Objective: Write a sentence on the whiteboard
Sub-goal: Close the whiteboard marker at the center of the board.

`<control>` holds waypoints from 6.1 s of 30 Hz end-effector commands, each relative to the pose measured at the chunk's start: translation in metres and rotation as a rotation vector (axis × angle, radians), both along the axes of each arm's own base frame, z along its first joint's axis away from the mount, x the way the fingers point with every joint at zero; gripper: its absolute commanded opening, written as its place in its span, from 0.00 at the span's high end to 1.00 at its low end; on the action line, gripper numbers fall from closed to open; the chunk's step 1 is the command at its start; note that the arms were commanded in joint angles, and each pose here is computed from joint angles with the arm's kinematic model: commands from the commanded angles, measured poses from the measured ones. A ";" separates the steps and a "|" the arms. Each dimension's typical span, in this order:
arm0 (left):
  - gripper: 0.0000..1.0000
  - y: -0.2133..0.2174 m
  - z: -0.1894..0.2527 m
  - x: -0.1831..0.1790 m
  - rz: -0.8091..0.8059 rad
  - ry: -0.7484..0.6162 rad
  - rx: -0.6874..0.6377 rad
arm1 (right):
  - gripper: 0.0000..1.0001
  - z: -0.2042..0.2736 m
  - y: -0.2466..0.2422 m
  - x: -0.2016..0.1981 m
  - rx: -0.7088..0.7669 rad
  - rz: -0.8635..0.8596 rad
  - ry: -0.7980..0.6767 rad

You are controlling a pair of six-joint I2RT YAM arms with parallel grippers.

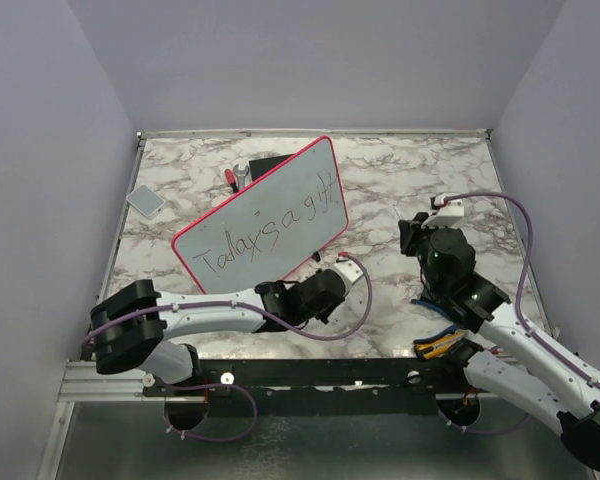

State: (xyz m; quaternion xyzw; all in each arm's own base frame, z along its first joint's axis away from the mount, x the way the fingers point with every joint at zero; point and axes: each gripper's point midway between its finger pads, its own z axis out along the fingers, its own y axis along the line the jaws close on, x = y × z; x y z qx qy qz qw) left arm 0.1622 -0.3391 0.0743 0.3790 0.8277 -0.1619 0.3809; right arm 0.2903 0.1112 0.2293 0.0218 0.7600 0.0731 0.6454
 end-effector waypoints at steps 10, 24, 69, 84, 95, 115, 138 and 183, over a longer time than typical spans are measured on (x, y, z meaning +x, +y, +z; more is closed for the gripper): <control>1.00 0.036 0.105 0.017 -0.195 -0.097 -0.133 | 0.99 -0.025 0.025 -0.011 0.176 0.279 0.339; 1.00 0.051 0.108 -0.028 -0.410 -0.085 -0.210 | 0.99 0.006 0.081 -0.100 0.546 1.063 0.495; 1.00 0.051 0.106 -0.030 -0.418 -0.077 -0.207 | 0.99 -0.016 0.113 -0.133 0.511 1.206 0.696; 1.00 0.049 0.108 -0.033 -0.441 -0.073 -0.216 | 0.99 -0.016 0.114 -0.134 0.506 1.217 0.696; 1.00 0.048 0.108 -0.036 -0.457 -0.066 -0.221 | 0.99 -0.013 0.119 -0.142 0.516 1.270 0.707; 1.00 0.047 0.124 -0.048 -0.514 -0.082 -0.284 | 0.99 -0.014 0.125 -0.154 0.523 1.329 0.736; 1.00 0.045 0.129 -0.052 -0.537 -0.086 -0.313 | 0.99 -0.014 0.127 -0.157 0.526 1.352 0.748; 1.00 0.046 0.143 -0.028 -0.384 -0.155 -0.361 | 0.99 -0.039 0.169 -0.175 0.519 1.439 0.825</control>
